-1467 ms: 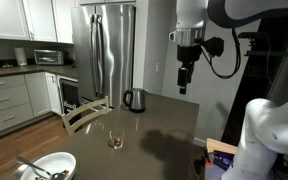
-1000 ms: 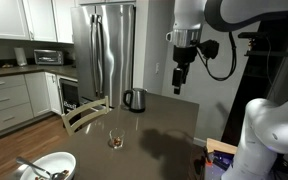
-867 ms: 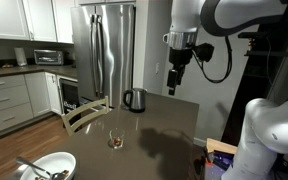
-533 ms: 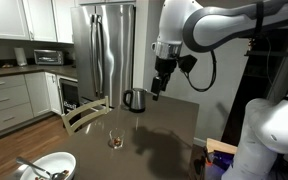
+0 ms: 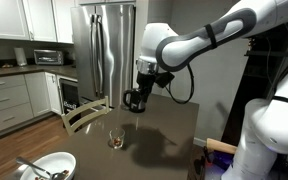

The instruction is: Empty the contents in the cup into the bowl

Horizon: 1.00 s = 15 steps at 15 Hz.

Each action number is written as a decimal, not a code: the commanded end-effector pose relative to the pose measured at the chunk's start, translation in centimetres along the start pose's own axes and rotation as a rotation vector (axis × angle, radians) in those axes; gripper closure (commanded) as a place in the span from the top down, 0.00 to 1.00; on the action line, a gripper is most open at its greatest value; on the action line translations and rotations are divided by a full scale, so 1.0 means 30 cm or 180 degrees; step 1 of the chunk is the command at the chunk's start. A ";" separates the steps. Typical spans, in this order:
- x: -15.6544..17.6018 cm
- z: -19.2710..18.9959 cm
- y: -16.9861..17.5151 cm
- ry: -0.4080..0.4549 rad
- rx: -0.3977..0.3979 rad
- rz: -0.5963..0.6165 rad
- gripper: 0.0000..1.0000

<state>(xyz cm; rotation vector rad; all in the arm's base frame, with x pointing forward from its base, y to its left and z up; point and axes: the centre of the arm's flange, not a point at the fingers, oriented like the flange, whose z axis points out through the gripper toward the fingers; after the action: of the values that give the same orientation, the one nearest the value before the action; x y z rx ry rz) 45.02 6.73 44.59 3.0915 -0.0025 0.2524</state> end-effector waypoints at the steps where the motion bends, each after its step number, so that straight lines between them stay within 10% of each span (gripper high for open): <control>1: 0.139 0.087 0.016 -0.0045 0.0246 -0.0093 1.00; 15: 0.184 0.415 -0.061 -0.0443 0.0564 -0.0141 1.00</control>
<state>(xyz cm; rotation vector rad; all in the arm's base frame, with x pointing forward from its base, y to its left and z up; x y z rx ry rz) 52.04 7.87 34.92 3.2569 0.0498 0.0076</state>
